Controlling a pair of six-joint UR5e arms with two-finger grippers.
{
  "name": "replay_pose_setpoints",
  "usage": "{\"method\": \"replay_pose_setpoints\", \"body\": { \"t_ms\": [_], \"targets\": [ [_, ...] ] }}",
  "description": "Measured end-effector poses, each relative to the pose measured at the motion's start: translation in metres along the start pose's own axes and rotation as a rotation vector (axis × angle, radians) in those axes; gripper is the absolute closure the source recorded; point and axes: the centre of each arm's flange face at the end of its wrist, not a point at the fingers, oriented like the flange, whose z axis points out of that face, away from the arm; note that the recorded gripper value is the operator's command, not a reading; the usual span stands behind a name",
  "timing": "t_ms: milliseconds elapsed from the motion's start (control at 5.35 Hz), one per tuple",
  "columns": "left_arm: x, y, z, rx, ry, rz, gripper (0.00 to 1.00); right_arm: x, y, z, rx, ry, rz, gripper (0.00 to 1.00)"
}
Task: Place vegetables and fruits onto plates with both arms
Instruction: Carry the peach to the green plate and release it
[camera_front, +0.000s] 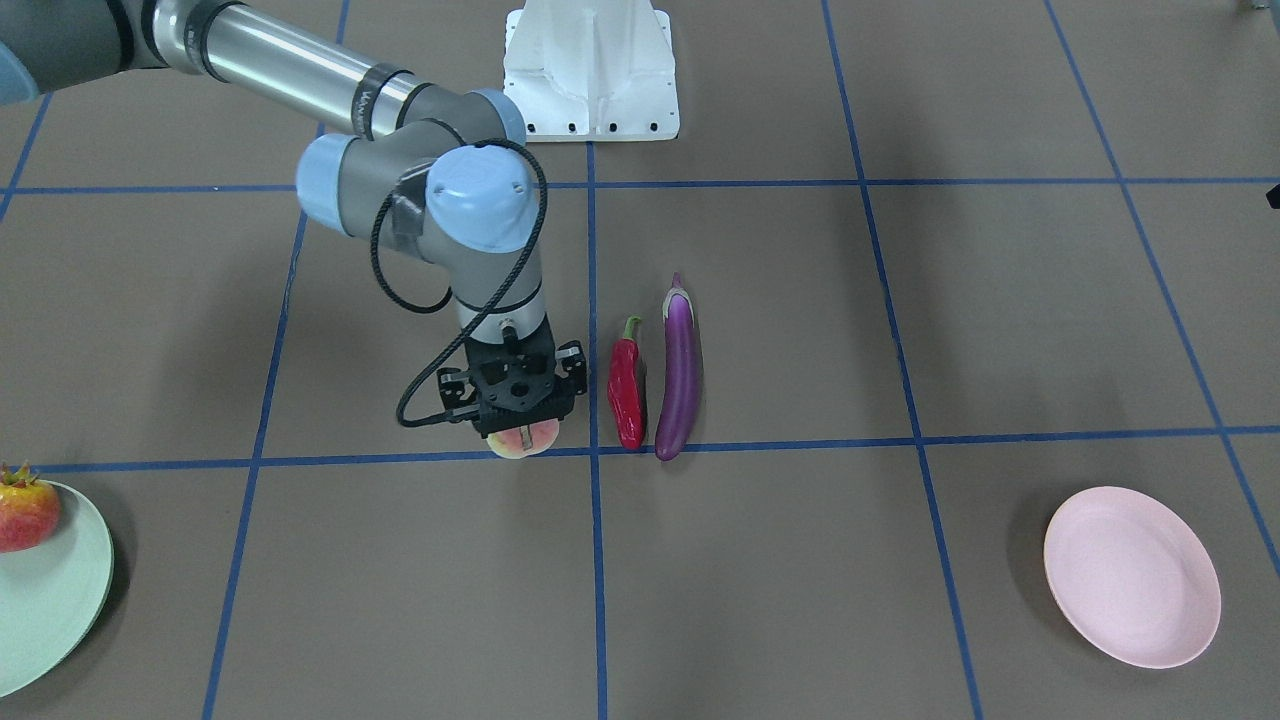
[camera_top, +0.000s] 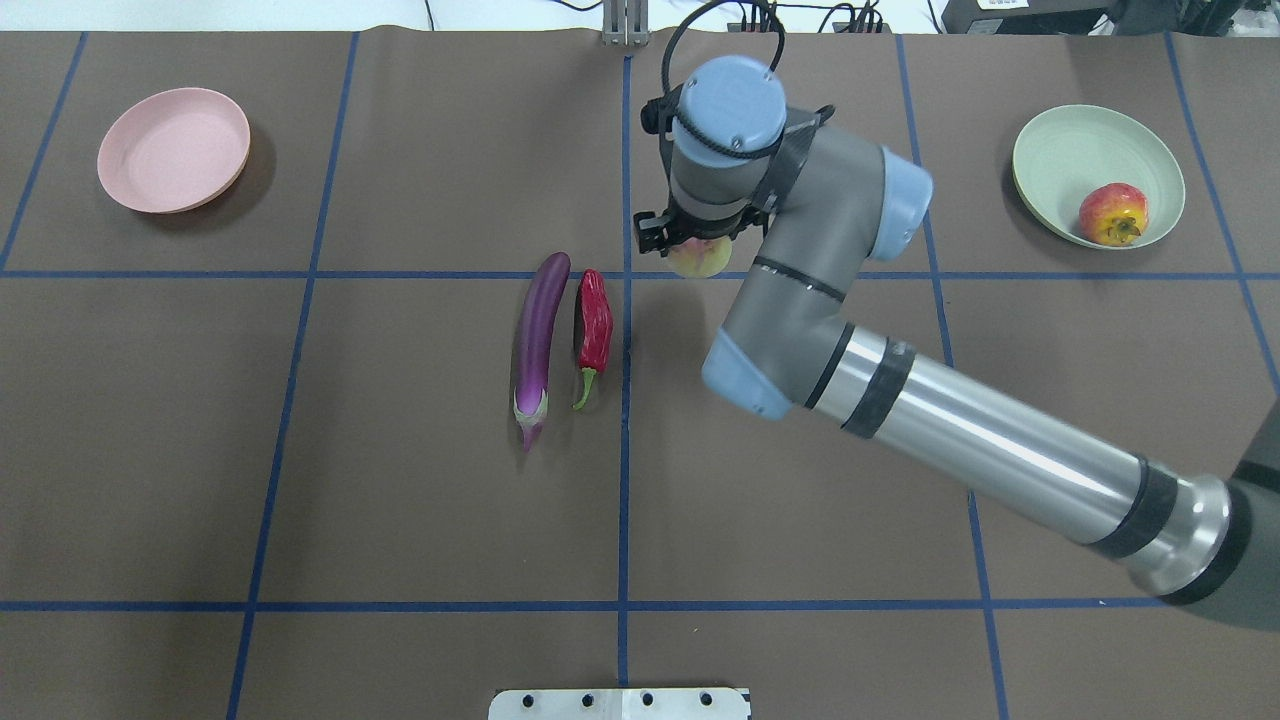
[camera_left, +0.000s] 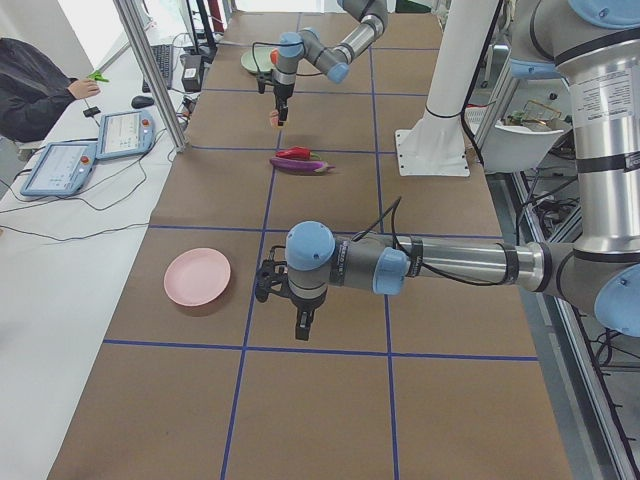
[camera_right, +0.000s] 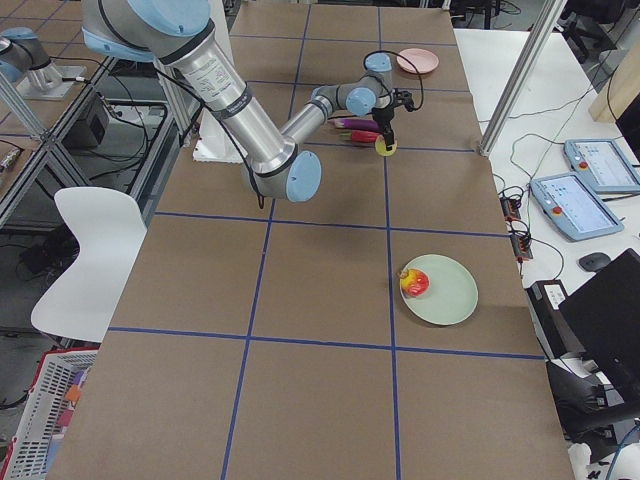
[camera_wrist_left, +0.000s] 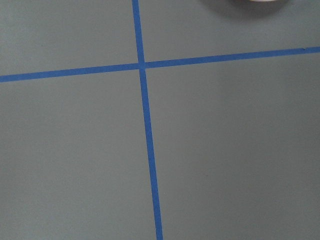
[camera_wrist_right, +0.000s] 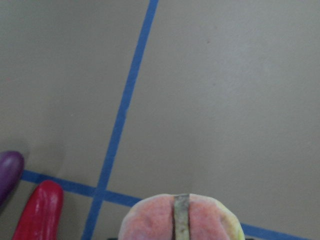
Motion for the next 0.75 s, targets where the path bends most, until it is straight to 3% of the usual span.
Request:
{"method": "replay_pose_setpoints", "body": {
  "t_ms": [187,561,748],
  "targets": [
    [0.001,-0.001,-0.001,0.002,0.001,0.004,0.00,0.107,-0.026,-0.003,-0.020,-0.007,-0.057,1.00],
    [0.005,-0.006,-0.004,0.012,0.002,0.014,0.00,0.335,-0.032,0.020,-0.058,0.028,-0.161,1.00],
    [0.006,-0.008,-0.004,0.014,0.002,0.016,0.00,0.422,-0.022,0.028,-0.091,0.052,-0.178,0.09]
  ]
}}
